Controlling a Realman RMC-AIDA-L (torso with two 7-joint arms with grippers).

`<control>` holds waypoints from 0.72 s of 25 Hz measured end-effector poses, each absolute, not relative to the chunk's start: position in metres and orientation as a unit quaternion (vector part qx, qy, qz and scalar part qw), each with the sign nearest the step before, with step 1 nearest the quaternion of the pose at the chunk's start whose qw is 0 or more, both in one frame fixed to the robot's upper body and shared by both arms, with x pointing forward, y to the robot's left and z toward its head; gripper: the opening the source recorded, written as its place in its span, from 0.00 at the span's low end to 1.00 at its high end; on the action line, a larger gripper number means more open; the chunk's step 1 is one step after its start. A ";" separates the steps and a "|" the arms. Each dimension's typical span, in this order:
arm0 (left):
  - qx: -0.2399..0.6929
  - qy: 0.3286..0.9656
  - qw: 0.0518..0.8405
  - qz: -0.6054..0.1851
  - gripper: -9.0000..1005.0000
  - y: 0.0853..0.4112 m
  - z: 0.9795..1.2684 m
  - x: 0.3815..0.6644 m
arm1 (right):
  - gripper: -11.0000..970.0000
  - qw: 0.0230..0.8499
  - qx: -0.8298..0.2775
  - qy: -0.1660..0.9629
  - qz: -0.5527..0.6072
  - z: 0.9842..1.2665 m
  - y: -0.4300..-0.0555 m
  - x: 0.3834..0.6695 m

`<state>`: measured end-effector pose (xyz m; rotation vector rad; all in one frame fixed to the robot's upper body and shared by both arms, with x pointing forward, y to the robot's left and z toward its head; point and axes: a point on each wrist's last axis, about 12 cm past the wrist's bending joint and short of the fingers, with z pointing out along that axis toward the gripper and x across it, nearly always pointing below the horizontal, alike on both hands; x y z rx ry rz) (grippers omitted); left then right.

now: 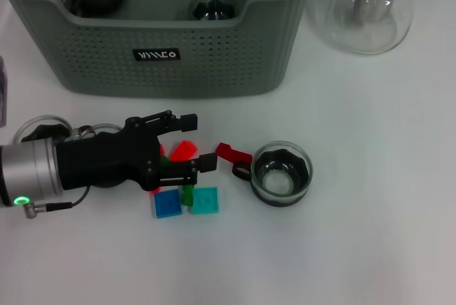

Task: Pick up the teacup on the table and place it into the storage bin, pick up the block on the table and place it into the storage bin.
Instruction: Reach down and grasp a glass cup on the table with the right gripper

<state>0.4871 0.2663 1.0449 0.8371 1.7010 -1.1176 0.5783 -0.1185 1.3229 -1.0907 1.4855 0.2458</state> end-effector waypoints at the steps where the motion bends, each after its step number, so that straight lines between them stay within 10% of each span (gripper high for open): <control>1: 0.339 0.689 0.453 -0.453 0.86 0.267 1.045 0.487 | 0.86 0.593 -0.474 0.640 0.116 1.321 -0.124 0.570; 18: 0.340 0.697 0.451 -0.443 0.86 0.273 1.043 0.485 | 0.85 0.343 -0.582 0.675 0.298 1.235 -0.217 0.517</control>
